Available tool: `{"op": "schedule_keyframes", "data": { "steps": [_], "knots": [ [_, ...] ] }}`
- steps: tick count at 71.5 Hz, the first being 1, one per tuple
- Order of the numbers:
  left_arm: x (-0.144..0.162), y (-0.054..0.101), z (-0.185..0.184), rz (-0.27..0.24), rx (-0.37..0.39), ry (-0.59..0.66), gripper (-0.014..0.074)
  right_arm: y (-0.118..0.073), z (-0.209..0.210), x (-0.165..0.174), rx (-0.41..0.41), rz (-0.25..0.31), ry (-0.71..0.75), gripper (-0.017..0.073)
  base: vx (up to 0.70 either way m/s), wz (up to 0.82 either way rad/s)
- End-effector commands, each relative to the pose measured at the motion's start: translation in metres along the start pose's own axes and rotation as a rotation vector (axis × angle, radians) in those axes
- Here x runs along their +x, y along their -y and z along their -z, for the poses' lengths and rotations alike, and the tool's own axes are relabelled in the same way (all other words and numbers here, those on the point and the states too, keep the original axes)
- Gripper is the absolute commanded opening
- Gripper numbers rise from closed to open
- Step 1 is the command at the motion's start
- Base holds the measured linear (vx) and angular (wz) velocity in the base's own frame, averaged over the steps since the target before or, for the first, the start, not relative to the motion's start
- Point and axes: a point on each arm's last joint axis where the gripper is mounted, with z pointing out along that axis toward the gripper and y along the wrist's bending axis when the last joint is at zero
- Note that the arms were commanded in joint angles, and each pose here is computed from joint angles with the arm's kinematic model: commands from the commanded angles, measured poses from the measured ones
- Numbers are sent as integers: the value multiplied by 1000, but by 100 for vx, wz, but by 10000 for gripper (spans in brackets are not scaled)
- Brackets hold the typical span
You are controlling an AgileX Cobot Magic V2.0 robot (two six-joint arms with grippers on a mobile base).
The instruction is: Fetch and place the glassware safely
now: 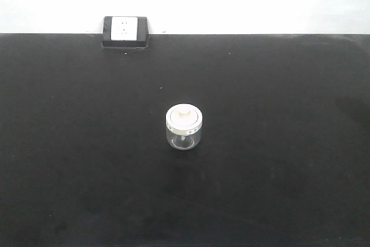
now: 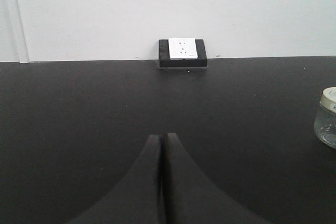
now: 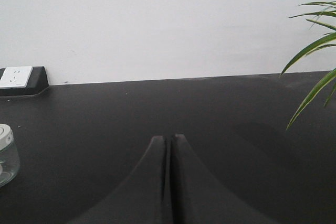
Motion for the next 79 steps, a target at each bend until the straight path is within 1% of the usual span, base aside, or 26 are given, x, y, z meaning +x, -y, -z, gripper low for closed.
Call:
{"op": "schedule_keyframes", "data": {
  "steps": [1,79],
  "knots": [
    [2,1,0,13,9,53,-7,0,0,-1,4,-2,70,-3,0,0],
    [2,1,0,13,9,53,-7,0,0,-1,4,-2,69,-3,0,0]
  ]
}}
